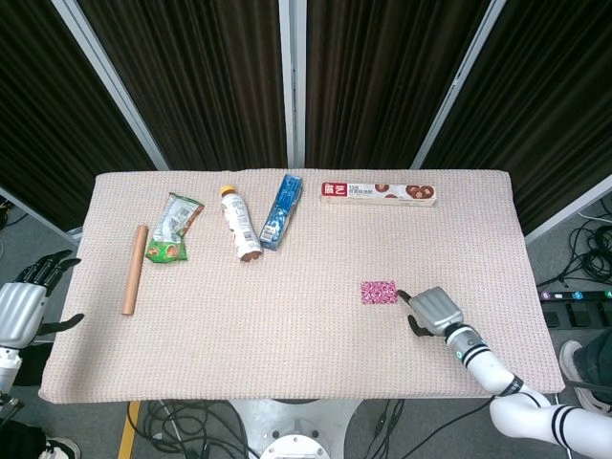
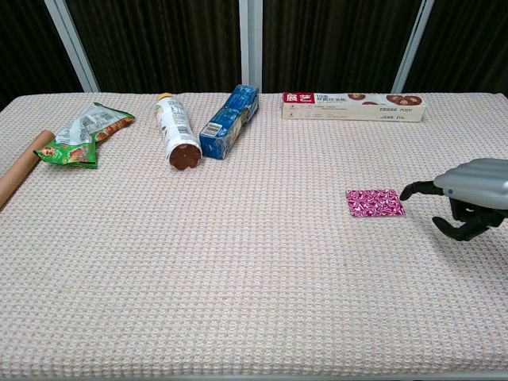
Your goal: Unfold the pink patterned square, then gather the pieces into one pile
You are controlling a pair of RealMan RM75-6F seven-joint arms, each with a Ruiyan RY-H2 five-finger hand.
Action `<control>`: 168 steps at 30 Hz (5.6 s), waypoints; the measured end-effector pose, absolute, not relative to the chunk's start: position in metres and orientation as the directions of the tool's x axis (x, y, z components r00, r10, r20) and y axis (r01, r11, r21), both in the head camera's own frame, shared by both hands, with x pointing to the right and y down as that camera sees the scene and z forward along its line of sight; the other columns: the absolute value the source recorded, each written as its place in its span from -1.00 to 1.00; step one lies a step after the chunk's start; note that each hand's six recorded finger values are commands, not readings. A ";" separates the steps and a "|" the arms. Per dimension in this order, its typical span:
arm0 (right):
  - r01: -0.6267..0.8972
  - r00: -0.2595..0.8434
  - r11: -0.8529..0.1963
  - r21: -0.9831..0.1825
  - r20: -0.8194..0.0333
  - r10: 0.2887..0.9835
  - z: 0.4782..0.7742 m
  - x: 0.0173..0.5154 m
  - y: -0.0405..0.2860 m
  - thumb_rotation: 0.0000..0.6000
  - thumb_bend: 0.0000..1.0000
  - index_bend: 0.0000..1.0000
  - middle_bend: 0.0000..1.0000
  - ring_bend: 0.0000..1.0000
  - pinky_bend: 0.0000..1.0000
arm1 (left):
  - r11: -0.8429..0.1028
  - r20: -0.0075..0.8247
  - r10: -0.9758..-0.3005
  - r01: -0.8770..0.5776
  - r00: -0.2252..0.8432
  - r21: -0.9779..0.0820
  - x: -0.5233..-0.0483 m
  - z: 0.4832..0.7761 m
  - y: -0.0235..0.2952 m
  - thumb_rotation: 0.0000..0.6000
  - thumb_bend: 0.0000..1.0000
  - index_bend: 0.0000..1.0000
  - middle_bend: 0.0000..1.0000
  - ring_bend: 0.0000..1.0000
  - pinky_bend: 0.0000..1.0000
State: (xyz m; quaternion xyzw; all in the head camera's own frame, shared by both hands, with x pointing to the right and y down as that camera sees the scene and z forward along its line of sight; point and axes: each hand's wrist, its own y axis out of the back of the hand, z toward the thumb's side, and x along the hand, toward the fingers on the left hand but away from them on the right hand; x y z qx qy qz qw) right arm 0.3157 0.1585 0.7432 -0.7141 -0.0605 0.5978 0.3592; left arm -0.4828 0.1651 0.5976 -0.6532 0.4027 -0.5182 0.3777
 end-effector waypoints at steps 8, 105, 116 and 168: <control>-0.329 0.324 -0.715 -0.617 -0.785 0.529 0.741 0.299 0.155 0.35 0.32 -0.74 1.00 1.00 1.00 | -0.391 0.376 -0.918 -0.143 0.122 -0.909 -0.489 0.598 0.166 1.00 -0.90 -0.54 -0.55 -0.67 -0.47; -0.361 0.168 -0.769 -0.527 -0.848 0.503 0.746 0.353 0.142 0.37 0.30 -0.61 1.00 1.00 1.00 | -0.399 0.388 -0.916 -0.147 0.096 -0.905 -0.501 0.603 0.159 1.00 -0.90 -0.54 -0.55 -0.67 -0.47; -0.323 0.193 -0.761 -0.563 -0.826 0.530 0.739 0.349 0.136 0.36 0.30 -0.60 1.00 1.00 1.00 | -0.398 0.387 -0.917 -0.150 0.100 -0.905 -0.500 0.602 0.158 1.00 -0.90 -0.54 -0.55 -0.67 -0.47; -0.295 0.265 -0.765 -0.573 -0.818 0.511 0.745 0.314 0.132 0.34 0.28 -0.58 1.00 1.00 1.00 | -0.385 0.376 -0.923 -0.149 0.086 -0.911 -0.506 0.597 0.156 1.00 -0.90 -0.54 -0.55 -0.67 -0.47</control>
